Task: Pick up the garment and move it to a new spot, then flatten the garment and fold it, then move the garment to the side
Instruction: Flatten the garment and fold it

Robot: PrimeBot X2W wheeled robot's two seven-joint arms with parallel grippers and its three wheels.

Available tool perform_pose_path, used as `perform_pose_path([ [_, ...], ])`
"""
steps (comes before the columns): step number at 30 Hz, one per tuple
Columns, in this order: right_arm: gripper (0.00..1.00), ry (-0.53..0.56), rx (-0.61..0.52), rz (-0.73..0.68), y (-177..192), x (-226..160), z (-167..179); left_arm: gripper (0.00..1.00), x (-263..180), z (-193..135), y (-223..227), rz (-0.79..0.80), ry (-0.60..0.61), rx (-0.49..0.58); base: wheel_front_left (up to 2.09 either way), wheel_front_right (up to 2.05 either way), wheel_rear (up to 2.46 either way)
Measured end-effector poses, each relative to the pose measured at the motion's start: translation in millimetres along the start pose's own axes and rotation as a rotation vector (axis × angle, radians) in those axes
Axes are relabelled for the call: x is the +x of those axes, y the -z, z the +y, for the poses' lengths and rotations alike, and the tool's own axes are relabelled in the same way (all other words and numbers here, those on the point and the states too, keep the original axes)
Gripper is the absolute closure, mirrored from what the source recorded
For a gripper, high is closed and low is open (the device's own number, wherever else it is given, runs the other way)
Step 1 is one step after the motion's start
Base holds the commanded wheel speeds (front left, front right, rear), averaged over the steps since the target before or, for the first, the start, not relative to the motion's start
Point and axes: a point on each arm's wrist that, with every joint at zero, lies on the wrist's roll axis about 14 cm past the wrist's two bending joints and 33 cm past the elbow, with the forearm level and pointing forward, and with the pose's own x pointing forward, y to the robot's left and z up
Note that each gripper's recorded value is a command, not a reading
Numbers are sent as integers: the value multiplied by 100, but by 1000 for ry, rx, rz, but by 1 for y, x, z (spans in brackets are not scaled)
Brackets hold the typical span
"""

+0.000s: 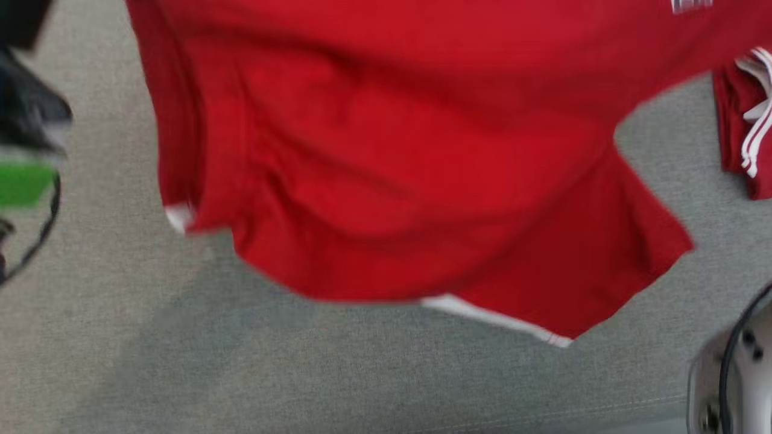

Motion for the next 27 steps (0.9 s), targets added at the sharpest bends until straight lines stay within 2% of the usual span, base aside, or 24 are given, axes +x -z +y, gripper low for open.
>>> perform_pose_path([
  [3, 100, 43, -54, -28, -10, 62, -18, 100, 37, 50, 9, -8, -60, 44, 0, 0, 0],
  [9, 100, 69, 34, -162, 1, 153, -55, 100, 89, 140, 36, -107, -218, 108, 0, 0, 0],
  [12, 100, 85, 91, -168, 28, 177, -73, 100, 93, 171, 70, -102, -277, 118, 0, 0, 0],
  [14, 100, 121, 117, -114, 66, 181, -92, 100, 92, 181, 105, -65, -295, 90, 0, 0, 0],
  [17, 100, 216, 153, 6, 137, 163, -131, 100, 82, 176, 166, 15, -279, 15, 0, 0, 0],
  [20, 100, 325, 177, 112, 192, 121, -166, 100, 57, 164, 226, 114, -280, -82, 0, 0, 0],
  [24, 100, 434, 216, 198, 230, 54, -190, 100, 23, 126, 274, 211, -260, -218, 0, 0, 0],
  [27, 100, 495, 242, 246, 242, 0, -192, 100, -3, 90, 290, 247, -260, -338, 0, 0, 0],
])
